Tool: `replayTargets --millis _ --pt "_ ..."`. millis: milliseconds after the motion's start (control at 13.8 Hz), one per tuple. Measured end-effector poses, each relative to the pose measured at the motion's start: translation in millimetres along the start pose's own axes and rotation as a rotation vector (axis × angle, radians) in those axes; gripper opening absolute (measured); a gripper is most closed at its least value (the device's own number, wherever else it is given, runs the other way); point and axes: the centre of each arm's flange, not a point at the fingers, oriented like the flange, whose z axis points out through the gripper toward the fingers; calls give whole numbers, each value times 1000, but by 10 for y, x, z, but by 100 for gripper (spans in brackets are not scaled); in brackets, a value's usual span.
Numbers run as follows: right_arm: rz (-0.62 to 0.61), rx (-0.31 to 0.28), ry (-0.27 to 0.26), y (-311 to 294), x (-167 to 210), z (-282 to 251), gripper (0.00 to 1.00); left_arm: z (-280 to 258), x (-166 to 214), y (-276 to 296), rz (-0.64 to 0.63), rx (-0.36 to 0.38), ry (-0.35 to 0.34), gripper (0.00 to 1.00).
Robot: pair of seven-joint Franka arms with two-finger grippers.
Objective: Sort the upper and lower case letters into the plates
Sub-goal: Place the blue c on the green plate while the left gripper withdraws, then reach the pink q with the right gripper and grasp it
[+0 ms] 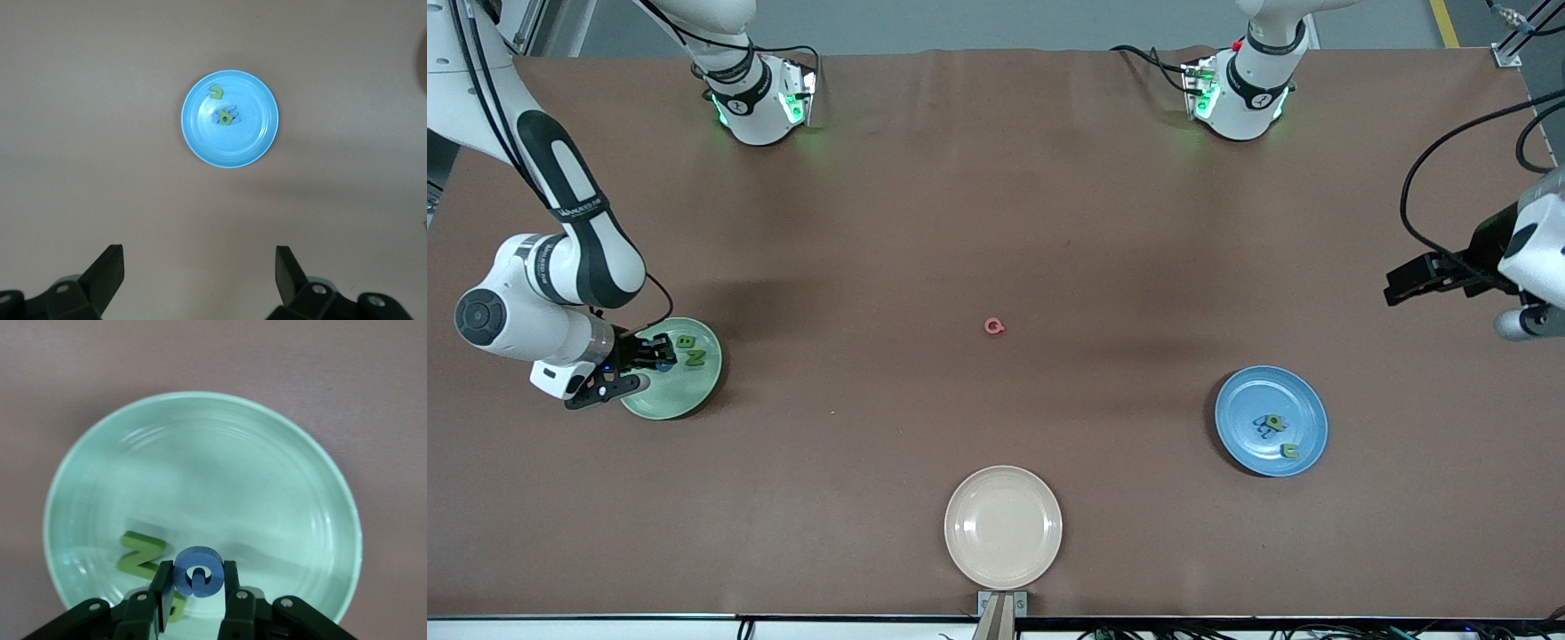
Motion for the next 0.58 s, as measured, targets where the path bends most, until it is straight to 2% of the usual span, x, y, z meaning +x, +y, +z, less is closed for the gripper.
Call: replayTargets --millis 361,434,578 --pt "-8 -11 -3 74 -38 112 34 -74 -284 -49 97 23 -14 100" --pt "-8 -10 -5 69 -38 113 39 -97 -340 -60 107 24 -12 100" --pt "-11 -2 -28 35 -41 78 59 -173 -429 -76 110 25 -2 100"
